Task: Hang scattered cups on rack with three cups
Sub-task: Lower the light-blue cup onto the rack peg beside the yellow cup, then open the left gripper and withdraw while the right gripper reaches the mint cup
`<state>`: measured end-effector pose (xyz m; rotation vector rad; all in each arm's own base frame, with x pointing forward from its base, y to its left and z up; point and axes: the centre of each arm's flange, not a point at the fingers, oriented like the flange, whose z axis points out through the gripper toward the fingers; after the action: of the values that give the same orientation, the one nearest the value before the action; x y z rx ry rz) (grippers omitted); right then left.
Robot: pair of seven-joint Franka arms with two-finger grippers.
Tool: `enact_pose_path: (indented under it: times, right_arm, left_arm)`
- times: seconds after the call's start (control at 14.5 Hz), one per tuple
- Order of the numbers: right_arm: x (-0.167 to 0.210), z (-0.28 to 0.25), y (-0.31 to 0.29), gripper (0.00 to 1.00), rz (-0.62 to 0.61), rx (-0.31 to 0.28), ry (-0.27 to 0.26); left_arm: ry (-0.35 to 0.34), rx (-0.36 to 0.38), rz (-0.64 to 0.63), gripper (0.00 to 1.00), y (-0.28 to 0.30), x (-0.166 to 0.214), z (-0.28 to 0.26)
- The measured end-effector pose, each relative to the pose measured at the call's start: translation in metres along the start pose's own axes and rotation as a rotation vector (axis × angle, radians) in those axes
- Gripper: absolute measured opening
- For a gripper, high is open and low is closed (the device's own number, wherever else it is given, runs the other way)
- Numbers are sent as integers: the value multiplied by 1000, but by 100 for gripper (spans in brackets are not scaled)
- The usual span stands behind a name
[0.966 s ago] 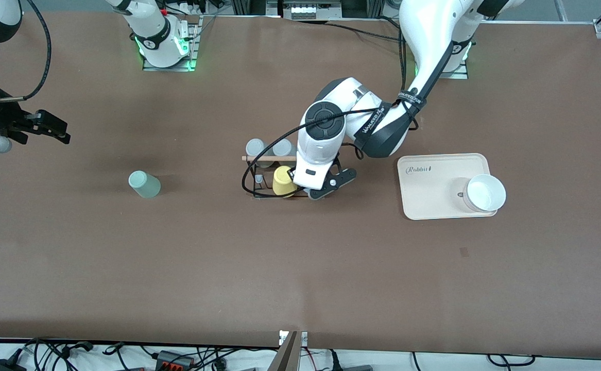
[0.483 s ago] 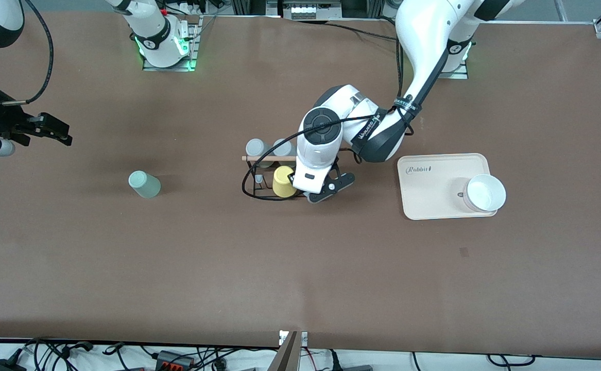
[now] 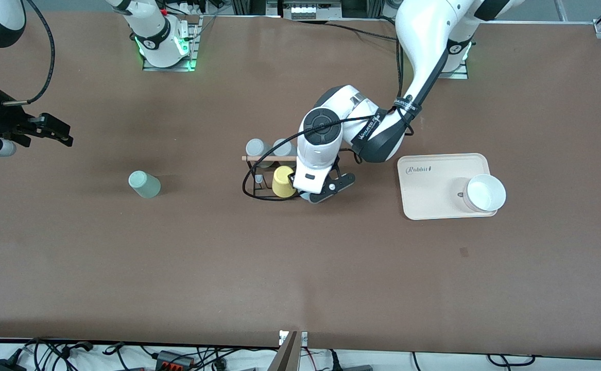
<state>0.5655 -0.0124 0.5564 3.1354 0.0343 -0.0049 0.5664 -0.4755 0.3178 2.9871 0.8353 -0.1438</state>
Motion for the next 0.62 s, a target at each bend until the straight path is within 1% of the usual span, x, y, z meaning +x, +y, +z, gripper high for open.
enact_pose_path:
  times: [0.21,0.28,0.41,0.62]
  right_arm:
    - [-1,2,0,100,0,0,-2]
    - [-1,4,0,100,0,0,1]
    - [0,5,0,100,0,0,2]
    - [0,7,0,100,0,0,-1]
  left_arm:
    - [13,-19,-29,91,-6,20,-14]
    - [19,-27,-45,91,-11,32,-24]
    - [33,-32,-85,92,-28,62,-46]
    - [47,-14,-115,93,-65,109,-88]
